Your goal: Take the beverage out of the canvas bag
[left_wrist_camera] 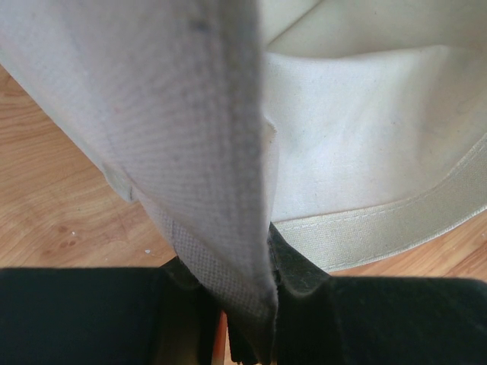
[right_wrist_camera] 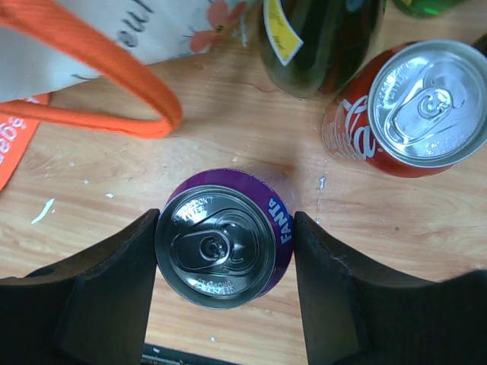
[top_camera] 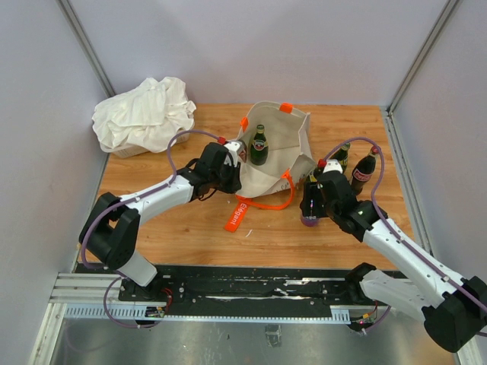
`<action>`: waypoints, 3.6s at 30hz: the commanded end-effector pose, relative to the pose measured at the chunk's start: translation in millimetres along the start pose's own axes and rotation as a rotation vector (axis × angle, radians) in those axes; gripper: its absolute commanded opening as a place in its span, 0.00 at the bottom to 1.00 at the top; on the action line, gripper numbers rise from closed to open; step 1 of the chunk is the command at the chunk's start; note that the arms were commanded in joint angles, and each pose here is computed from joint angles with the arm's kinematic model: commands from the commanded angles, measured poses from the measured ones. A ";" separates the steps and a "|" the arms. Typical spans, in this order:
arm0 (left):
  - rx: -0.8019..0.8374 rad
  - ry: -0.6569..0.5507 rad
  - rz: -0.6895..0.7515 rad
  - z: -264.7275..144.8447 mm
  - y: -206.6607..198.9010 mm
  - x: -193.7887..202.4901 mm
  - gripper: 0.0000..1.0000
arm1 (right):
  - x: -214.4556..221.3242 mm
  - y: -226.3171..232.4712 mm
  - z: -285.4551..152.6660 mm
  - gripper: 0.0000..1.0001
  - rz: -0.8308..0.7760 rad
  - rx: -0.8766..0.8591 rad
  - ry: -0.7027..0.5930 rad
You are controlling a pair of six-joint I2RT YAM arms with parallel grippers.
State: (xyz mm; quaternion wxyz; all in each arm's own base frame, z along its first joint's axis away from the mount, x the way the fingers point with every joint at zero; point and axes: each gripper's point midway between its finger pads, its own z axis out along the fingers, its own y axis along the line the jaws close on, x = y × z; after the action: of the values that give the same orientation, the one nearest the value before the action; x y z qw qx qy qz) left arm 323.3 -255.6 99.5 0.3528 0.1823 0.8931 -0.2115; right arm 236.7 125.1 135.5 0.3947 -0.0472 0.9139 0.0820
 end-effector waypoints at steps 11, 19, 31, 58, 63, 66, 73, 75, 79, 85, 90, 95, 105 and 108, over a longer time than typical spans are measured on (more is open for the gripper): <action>0.017 0.047 0.017 6.0 -5.1 5.5 0.13 | -4.8 -11.3 41.4 0.28 0.125 0.021 -0.018; 0.017 0.047 0.017 4.6 -5.6 4.2 0.13 | -21.4 -16.9 20.2 0.97 0.086 0.053 -0.027; 0.015 0.029 0.015 1.4 -6.0 -0.2 0.13 | -118.1 26.2 -38.6 0.82 -0.019 -0.084 -0.252; -0.022 0.032 -0.014 8.8 0.5 2.7 0.13 | -225.7 124.6 136.1 0.71 -0.265 -0.181 -0.254; -0.027 0.040 -0.015 10.8 1.6 4.6 0.13 | -230.1 125.3 160.9 0.72 -0.252 -0.181 -0.255; -0.027 0.042 -0.017 12.1 1.6 4.4 0.13 | -231.2 123.6 173.9 0.72 -0.244 -0.180 -0.252; -0.028 0.049 -0.020 15.6 1.7 4.8 0.13 | -227.3 120.7 199.4 0.63 -0.251 -0.172 -0.247; -0.027 0.051 -0.020 16.4 1.7 4.8 0.13 | -223.7 119.5 204.4 0.55 -0.252 -0.169 -0.244; -0.027 0.051 -0.021 17.2 1.7 4.8 0.13 | -215.3 115.2 212.5 0.39 -0.251 -0.151 -0.227; -0.032 0.050 -0.020 17.9 2.8 5.2 0.13 | -209.8 113.7 214.8 0.01 -0.273 -0.154 -0.214; -0.034 0.047 -0.019 18.6 3.6 6.0 0.13 | -228.9 123.9 198.1 0.01 -0.310 -0.209 -0.266; -0.049 0.039 -0.011 19.3 6.5 4.5 0.13 | -268.6 137.5 153.8 0.01 -0.333 -0.269 -0.366; -0.066 0.027 0.006 22.5 11.6 -2.0 0.13 | -333.1 135.4 14.6 0.01 -0.336 -0.309 -0.607; -0.064 0.022 0.009 21.7 12.1 -4.4 0.14 | -335.1 124.9 -24.8 0.01 -0.341 -0.284 -0.638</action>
State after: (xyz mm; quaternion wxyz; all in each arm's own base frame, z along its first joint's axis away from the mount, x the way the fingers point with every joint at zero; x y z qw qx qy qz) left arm 343.6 -259.5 93.7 0.3611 0.1690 0.8967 -0.1924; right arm 463.1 272.5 273.4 0.5320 -0.2409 0.7993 0.1417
